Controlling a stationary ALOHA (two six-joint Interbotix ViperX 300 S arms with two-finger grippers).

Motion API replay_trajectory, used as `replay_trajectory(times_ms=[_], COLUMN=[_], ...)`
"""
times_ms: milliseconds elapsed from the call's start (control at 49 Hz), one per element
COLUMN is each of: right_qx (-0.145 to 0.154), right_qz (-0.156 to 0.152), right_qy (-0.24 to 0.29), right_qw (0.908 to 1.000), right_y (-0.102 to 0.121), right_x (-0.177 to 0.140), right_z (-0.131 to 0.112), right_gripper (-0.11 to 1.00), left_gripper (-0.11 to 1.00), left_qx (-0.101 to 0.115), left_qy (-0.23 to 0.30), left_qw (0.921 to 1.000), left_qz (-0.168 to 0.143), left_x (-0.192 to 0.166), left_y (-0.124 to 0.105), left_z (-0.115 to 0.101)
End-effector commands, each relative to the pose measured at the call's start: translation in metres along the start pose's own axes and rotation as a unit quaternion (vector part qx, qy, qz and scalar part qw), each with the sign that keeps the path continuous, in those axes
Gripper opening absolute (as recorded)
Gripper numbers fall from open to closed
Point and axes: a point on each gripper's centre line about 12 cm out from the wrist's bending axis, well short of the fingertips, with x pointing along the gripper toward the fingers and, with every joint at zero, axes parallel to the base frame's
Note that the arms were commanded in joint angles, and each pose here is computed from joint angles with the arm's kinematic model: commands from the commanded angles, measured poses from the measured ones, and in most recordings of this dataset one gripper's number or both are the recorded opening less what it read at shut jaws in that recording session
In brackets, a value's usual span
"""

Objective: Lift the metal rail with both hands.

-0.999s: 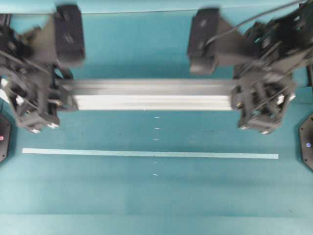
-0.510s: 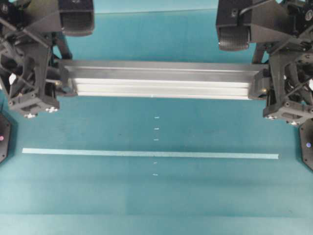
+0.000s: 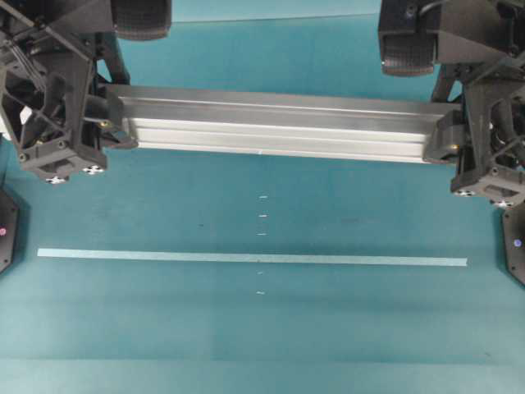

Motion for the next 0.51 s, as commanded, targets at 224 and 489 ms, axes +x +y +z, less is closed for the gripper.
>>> replay_trajectory(times_ms=[224, 489], right_qx=[0.027, 0.028], right_qz=[-0.028, -0.034], right_qy=[0.019, 0.052], right_qw=[0.9991, 0.9977], right_y=[-0.009, -0.015], right_x=[0.023, 0.084], right_z=[-0.001, -0.016], right_gripper=[0.38, 0.38], left_gripper=[0.35, 0.35], left_qx=[-0.025, -0.023], left_qy=[-0.007, 0.018], left_qw=[0.9996, 0.9994], left_qz=[0.013, 0.016], left_x=[0.022, 0.067], left_y=[0.011, 0.013], left_z=[0.002, -0.019])
